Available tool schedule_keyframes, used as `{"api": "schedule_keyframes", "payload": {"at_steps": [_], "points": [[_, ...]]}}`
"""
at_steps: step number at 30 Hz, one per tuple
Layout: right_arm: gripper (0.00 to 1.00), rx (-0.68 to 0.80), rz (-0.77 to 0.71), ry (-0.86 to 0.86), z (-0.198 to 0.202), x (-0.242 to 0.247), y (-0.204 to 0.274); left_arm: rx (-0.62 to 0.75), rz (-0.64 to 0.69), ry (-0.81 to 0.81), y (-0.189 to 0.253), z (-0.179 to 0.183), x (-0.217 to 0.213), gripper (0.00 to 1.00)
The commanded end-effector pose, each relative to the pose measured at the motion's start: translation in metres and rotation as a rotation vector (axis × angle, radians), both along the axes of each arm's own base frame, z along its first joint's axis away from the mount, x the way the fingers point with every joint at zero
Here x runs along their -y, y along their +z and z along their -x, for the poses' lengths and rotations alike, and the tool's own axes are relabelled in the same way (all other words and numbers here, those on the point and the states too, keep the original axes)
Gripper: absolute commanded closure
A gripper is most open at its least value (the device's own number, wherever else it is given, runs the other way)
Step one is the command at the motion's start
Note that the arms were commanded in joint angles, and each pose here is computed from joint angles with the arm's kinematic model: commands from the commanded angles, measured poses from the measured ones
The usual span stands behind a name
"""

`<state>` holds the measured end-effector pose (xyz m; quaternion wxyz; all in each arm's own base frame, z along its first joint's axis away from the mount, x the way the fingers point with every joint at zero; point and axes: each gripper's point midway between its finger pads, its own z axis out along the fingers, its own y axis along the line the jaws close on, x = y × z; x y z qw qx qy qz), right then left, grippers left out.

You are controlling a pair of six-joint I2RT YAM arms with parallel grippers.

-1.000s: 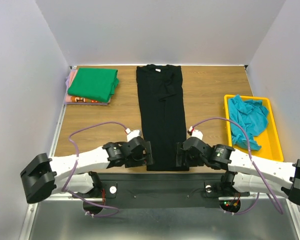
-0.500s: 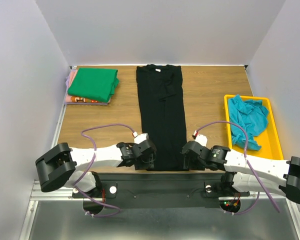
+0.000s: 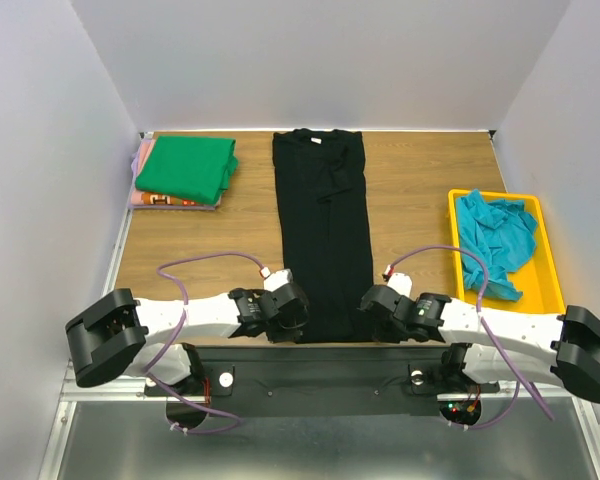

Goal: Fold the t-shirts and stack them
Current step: Fold the tshirt

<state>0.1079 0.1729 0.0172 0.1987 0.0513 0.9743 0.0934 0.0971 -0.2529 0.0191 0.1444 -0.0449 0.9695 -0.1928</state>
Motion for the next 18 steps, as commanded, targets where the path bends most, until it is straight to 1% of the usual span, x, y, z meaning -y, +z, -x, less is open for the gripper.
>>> {"api": "schedule_keyframes", "payload": {"at_steps": [1, 2, 8, 11, 13, 14, 16, 17, 18], "points": [[0.85, 0.034, -0.057, -0.004, -0.006, -0.012, -0.002, 0.012, -0.018, 0.006, -0.002, 0.001, -0.009, 1.00], [1.00, 0.051, -0.071, -0.004, -0.009, -0.013, 0.003, 0.022, -0.007, 0.007, 0.002, 0.000, -0.007, 1.00], [1.00, 0.209, -0.135, 0.013, -0.035, -0.027, 0.047, 0.145, 0.125, 0.023, 0.044, -0.020, 0.010, 1.00], [1.00, 0.290, -0.131, 0.002, -0.052, -0.031, 0.069, 0.213, 0.129, 0.054, 0.063, -0.039, 0.013, 1.00], [1.00, 0.352, -0.094, -0.021, -0.066, -0.029, 0.079, 0.240, 0.104, 0.103, 0.069, -0.056, 0.007, 1.00], [1.00, 0.385, -0.101, -0.035, -0.075, -0.034, 0.092, 0.265, 0.113, 0.100, 0.078, -0.064, 0.009, 1.00], [1.00, 0.452, -0.038, -0.065, -0.092, -0.029, 0.102, 0.293, 0.126, 0.125, 0.086, -0.086, 0.009, 1.00], [1.00, 0.522, -0.019, -0.091, -0.106, -0.029, 0.121, 0.311, 0.118, 0.141, 0.093, -0.104, 0.005, 1.00], [1.00, 0.550, -0.003, -0.107, -0.112, -0.029, 0.128, 0.323, 0.121, 0.148, 0.099, -0.113, 0.005, 1.00]]}}
